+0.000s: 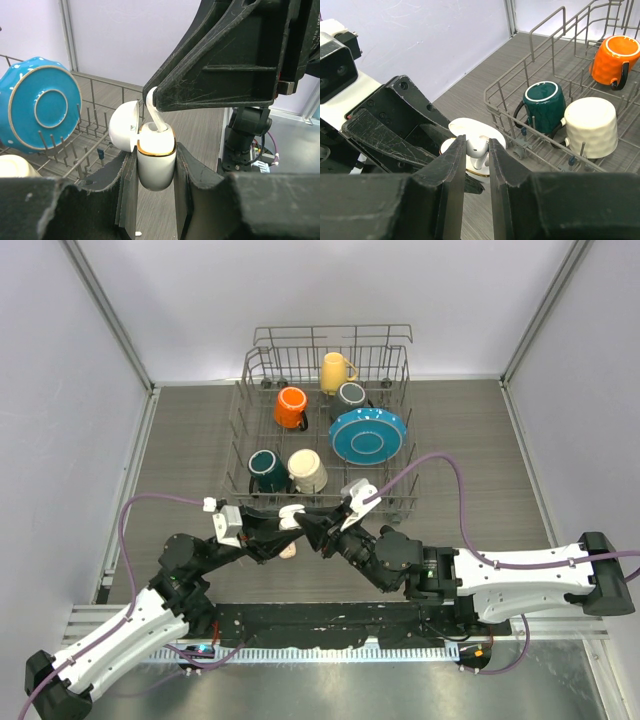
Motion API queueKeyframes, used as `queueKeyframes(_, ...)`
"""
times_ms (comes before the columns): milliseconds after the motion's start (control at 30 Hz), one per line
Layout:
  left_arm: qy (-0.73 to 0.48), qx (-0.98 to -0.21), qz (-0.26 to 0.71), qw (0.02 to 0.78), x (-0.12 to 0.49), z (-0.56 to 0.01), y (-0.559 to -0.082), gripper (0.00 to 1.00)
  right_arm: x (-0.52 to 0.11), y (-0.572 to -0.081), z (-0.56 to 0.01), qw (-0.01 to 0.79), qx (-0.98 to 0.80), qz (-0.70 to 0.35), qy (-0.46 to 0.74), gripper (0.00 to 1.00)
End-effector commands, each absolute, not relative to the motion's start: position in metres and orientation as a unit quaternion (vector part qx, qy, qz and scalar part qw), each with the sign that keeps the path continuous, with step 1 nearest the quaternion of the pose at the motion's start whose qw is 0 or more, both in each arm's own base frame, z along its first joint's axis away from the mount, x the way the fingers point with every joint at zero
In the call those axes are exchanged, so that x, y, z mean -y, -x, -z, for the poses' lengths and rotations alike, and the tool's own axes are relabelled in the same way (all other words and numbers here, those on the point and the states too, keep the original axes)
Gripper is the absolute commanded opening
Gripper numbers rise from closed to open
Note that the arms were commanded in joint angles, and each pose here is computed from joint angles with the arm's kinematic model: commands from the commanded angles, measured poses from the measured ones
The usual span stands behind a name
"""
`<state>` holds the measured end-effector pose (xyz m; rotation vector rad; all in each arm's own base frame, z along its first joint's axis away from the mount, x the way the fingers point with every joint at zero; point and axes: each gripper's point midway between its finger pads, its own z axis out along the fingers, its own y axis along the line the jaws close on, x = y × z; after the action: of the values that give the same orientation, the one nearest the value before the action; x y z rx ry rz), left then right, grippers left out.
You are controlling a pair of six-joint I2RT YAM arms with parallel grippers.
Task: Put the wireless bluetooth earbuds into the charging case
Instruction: Place the earbud in the charging case.
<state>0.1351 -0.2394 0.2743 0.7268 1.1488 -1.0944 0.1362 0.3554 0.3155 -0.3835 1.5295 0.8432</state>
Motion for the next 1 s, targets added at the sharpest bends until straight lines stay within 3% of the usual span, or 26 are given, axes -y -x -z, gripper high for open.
queueKeyframes(0,-0.289,-0.471,0.476,0.685,0.23,-0.306,-0.139,0.0,-0.354,-0.136,-0.317,0.634,-0.664,-0.347,0.191,0.01)
queueKeyframes(967,-0.295,-0.476,0.474,0.679,0.232,-0.303,-0.14,0.0,-0.35,-0.149,-0.328,0.663,-0.659,-0.299,0.191,0.01)
